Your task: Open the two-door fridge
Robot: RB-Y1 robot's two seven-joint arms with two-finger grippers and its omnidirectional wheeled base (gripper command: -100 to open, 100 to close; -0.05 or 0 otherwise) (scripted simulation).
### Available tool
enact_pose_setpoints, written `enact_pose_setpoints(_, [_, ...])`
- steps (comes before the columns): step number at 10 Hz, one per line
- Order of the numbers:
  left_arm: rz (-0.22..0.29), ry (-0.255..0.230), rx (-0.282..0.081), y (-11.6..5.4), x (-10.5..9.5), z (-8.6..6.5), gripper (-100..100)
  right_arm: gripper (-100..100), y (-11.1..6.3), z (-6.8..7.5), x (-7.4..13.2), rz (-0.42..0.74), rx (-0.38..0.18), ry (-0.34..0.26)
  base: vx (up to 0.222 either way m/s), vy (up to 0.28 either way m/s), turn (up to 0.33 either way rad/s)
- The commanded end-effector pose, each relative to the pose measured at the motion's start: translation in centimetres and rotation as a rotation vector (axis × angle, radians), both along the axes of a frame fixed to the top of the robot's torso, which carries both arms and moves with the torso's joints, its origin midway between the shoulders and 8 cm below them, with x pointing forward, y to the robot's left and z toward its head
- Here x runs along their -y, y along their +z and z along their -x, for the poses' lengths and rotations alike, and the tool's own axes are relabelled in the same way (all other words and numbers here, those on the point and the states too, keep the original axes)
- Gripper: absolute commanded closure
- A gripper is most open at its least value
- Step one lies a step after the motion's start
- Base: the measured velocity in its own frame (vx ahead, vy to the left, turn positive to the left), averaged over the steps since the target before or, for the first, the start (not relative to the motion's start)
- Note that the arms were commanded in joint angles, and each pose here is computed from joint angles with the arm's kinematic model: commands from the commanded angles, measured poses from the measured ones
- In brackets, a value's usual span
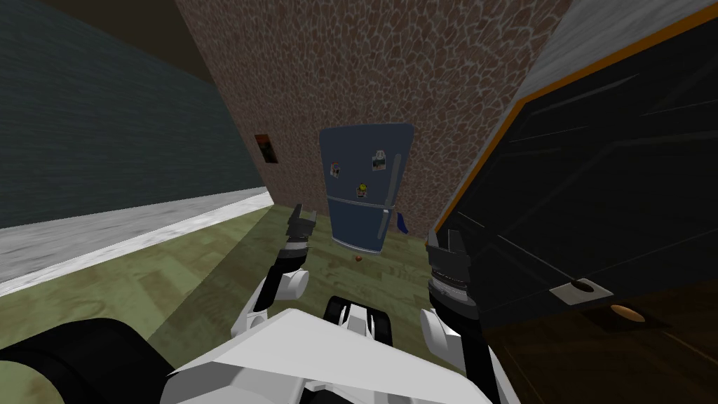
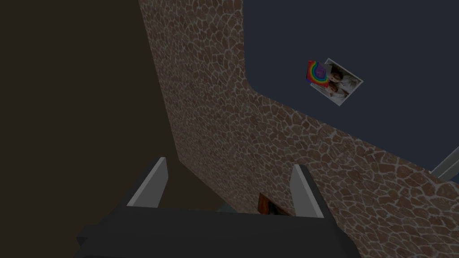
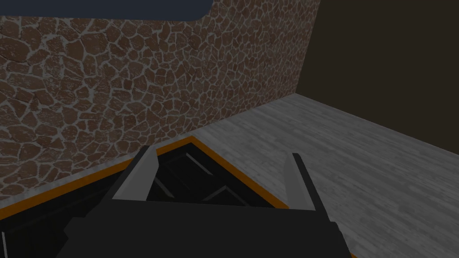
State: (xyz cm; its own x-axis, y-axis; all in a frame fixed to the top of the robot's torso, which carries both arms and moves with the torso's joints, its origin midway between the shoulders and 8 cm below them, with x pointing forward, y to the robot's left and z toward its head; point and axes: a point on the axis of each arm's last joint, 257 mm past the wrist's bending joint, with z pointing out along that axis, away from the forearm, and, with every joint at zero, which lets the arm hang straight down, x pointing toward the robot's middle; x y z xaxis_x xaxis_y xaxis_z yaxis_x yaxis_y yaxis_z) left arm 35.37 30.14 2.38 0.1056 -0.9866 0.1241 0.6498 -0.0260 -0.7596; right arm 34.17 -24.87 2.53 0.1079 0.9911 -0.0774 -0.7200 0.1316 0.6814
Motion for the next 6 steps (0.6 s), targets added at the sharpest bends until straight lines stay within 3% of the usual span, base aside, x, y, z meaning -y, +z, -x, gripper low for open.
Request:
enact_pose_setpoints(1, [0.000, 0.000, 0.000, 0.0, 0.0, 0.0, 0, 0, 0.0, 0.0, 0.0, 0.000, 0.000, 0.000, 0.000, 0.000, 0.000])
enact_pose_setpoints(2, [-0.037, -0.015, -0.007, -0.1, 0.4, -0.2, -100, 0, 0.0, 0.0, 0.0, 0.000, 0.000, 0.000, 0.020, -0.014, -0.019])
enact_pose_setpoints(6, [-0.131, -0.042, -0.028, -1.2, 1.1, -1.3, -100, 0, 0.0, 0.0, 0.0, 0.000, -0.001, 0.000, 0.049, -0.051, -0.039])
